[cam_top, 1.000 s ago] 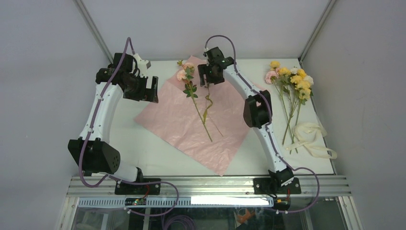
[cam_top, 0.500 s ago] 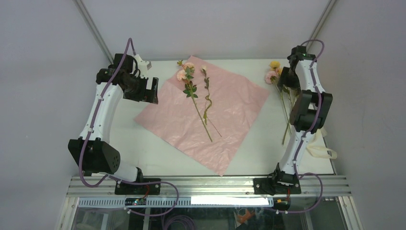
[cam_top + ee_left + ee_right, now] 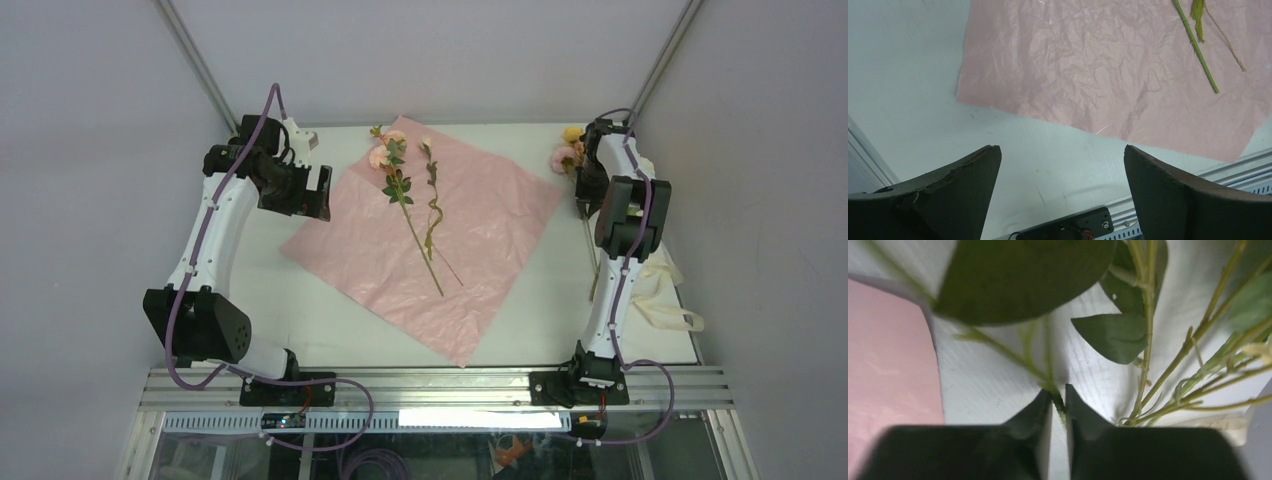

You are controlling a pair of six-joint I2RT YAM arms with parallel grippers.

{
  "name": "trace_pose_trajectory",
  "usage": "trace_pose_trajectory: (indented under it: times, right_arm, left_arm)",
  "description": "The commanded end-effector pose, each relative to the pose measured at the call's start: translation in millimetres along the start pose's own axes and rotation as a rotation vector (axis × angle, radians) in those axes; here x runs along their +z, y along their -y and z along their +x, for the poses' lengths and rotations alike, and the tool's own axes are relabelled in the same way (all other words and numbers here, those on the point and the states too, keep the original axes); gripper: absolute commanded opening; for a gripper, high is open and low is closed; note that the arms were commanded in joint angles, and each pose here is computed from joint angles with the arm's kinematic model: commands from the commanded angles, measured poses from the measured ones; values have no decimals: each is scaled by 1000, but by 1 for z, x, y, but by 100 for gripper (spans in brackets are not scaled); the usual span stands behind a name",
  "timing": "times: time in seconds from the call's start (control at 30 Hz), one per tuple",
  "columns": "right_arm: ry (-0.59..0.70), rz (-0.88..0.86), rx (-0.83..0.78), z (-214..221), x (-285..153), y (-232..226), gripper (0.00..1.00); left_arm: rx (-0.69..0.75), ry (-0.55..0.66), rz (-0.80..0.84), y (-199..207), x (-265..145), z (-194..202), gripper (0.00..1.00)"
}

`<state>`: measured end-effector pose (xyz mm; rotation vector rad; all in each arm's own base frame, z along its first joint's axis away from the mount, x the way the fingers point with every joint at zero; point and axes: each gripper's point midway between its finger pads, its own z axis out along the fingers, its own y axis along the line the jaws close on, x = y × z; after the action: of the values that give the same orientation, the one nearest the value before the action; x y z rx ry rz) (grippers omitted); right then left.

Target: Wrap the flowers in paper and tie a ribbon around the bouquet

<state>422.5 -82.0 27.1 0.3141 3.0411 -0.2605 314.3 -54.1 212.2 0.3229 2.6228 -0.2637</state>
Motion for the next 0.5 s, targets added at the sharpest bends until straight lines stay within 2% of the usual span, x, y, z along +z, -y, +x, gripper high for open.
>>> trace_pose_trajectory:
  times: [0.0,0.03,0.13,0.3,0.4,0.47]
  right_arm:
    - [51,-93,-34,-13,-15,-4,3]
    - [74,-127,-39,-16,-24,-8,0]
    - [204,-122,-32,-37,-68,0,0]
    - [553,-120,71,-77,-191,41,0]
    - [758,-331,53,-81,-271,21,0]
    - [820,-582,6,-69,-318,-19,0]
  left_arm:
    - [24,47,-16,-3,-9,-11,99]
    - [24,48,-18,-4,-10,-12,99]
    - [28,53,-20,-4,-11,-15,99]
    - [33,62,-18,-3,-14,-17,99]
    - [42,69,-16,-2,-17,-16,99]
    - [48,72,-19,-3,-18,-16,99]
